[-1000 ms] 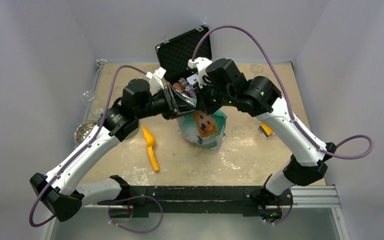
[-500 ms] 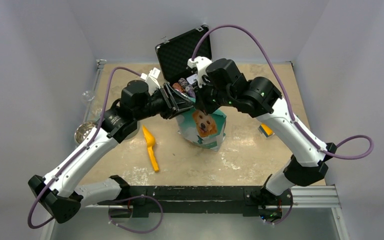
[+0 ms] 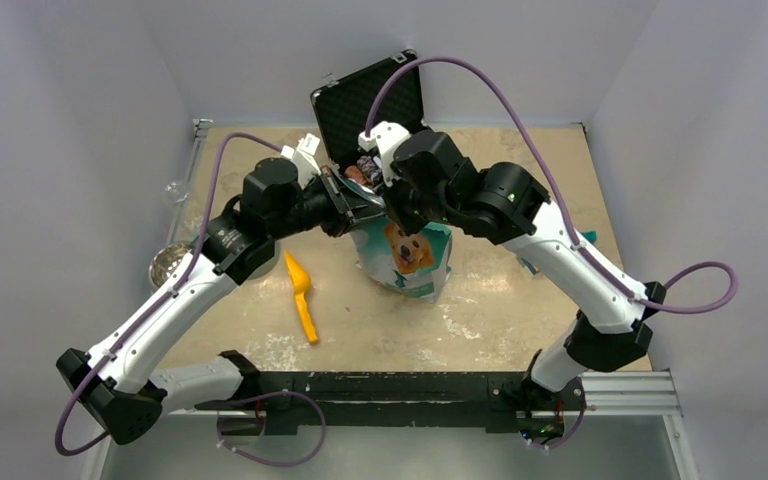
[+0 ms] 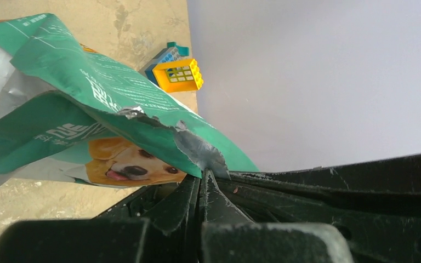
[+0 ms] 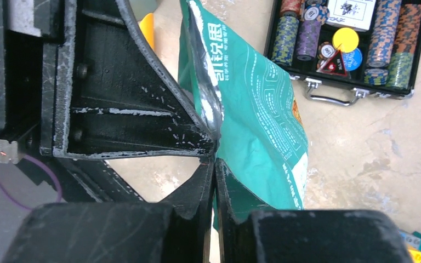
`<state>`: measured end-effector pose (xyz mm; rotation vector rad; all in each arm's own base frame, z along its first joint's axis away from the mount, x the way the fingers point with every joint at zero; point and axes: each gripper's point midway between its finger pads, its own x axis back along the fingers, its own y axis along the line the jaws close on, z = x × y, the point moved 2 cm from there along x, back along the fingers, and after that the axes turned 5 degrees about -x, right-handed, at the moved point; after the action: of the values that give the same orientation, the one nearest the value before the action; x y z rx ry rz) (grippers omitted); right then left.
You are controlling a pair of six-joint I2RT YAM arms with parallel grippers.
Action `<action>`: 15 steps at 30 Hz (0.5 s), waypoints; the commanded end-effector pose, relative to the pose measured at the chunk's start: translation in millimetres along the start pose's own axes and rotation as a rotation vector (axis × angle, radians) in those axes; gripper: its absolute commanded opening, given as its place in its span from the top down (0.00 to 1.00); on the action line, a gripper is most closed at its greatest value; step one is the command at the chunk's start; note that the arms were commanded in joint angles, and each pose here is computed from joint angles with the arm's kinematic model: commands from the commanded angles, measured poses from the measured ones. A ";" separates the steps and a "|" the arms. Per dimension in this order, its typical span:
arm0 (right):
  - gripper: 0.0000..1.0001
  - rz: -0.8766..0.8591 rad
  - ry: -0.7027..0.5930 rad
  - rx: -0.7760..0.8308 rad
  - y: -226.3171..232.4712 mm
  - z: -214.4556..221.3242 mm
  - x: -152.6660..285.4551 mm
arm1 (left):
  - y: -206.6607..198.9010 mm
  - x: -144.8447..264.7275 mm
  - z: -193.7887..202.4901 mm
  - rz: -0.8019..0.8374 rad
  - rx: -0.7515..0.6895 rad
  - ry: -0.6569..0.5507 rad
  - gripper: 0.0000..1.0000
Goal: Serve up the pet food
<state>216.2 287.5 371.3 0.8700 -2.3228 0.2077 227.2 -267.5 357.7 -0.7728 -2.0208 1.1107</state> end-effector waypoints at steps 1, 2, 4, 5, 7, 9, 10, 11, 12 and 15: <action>0.85 0.086 0.001 0.112 -3.8 0.9 -4.3 | 1.1 5.6 -6.2 -0.042 0.005 -0.028 1.00; 0.82 0.090 0.004 0.126 -3.7 2.0 -6.2 | -1.0 6.7 -5.0 -0.034 0.023 -0.021 1.00; 0.79 0.100 0.007 0.140 -4.3 3.9 -8.8 | -3.9 10.0 -2.9 -0.043 0.044 -0.001 1.00; 0.80 0.110 0.008 0.150 -4.4 4.4 -10.4 | -4.8 12.4 -2.5 -0.055 0.031 0.008 1.00; 0.98 0.206 -0.018 0.174 -11.6 1.4 -12.5 | 5.0 19.2 -1.7 -0.139 0.021 0.016 1.00; 1.00 0.392 -0.062 0.189 -31.8 -5.7 -8.6 | 19.4 26.4 -0.7 -0.236 0.018 0.015 1.00; 1.00 0.456 -0.086 0.190 -39.2 -10.8 -4.8 | 27.3 27.8 2.5 -0.276 0.024 0.026 1.00; 1.00 0.500 -0.106 0.193 -44.7 -15.6 -1.1 | 35.4 27.6 5.1 -0.307 0.035 0.031 1.00; 1.00 0.524 -0.127 0.201 -47.9 -21.2 2.9 | 41.8 26.4 7.5 -0.324 0.043 0.035 1.00; 1.00 0.624 -0.184 0.176 -60.3 -36.9 18.6 | 58.3 22.5 16.8 -0.355 0.081 0.053 1.00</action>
<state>225.9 296.8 363.6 0.6746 -2.4932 0.5235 224.3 -252.4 347.0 -0.5580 -1.9982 1.0443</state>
